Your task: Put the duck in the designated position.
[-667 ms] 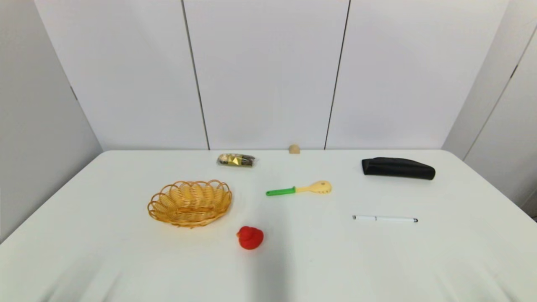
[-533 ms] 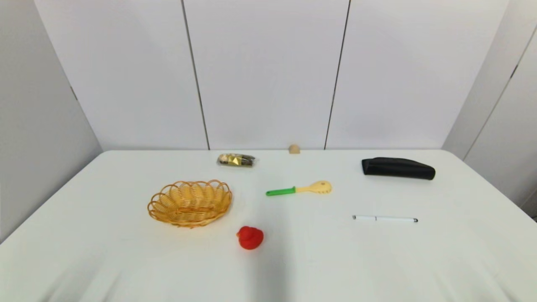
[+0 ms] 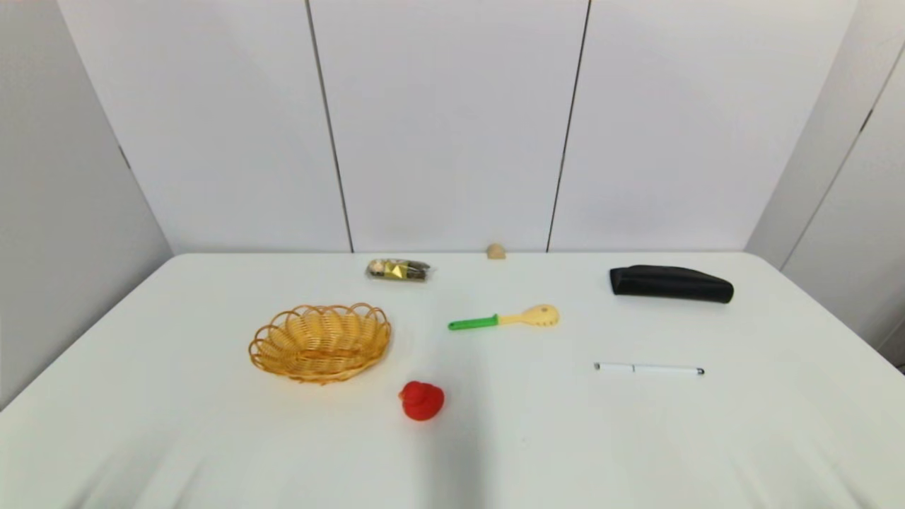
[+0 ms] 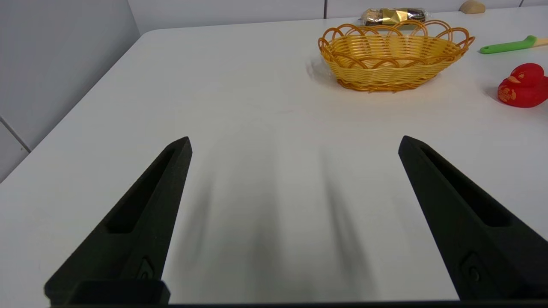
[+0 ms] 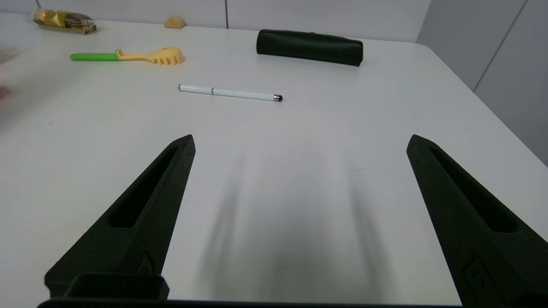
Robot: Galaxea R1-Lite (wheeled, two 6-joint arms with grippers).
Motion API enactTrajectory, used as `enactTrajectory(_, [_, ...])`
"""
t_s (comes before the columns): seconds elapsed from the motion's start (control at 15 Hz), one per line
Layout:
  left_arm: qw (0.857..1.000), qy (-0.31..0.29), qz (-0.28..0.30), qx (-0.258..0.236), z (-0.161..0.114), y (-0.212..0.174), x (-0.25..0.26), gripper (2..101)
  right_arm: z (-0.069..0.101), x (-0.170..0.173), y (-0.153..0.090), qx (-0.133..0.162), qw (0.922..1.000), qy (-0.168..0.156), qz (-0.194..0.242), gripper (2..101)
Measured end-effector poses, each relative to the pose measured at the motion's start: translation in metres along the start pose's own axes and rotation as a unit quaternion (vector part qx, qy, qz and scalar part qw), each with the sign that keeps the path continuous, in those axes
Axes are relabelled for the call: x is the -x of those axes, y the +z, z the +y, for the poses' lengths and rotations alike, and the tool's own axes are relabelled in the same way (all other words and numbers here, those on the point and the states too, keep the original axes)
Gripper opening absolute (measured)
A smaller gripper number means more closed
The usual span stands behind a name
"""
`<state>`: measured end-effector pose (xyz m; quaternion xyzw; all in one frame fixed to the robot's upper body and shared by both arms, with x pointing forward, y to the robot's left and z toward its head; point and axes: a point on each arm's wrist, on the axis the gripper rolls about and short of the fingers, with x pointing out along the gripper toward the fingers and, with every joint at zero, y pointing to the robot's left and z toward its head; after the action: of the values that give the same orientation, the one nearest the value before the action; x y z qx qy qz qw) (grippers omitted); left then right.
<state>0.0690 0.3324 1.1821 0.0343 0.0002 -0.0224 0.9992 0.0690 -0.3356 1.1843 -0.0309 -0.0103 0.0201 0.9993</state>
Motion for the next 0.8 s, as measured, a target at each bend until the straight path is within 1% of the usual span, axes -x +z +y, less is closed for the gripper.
enactTrajectory(0.33, [1.0,0.001,0.0,0.0,0.0001,0.0,0.0,97.9,0.0,0.0,0.0,-0.001,1.0,0.0,0.0,98.0])
enactTrajectory(0.6, [1.0,0.021,0.0,0.022,0.001,0.0001,0.0,97.9,0.0,0.0,0.0,-0.001,1.0,0.0,0.0,98.0])
enactTrajectory(0.8, [1.0,0.021,0.001,0.021,0.001,0.0001,0.0001,97.9,0.0,0.0,0.0,-0.001,1.0,0.0,0.0,98.0])
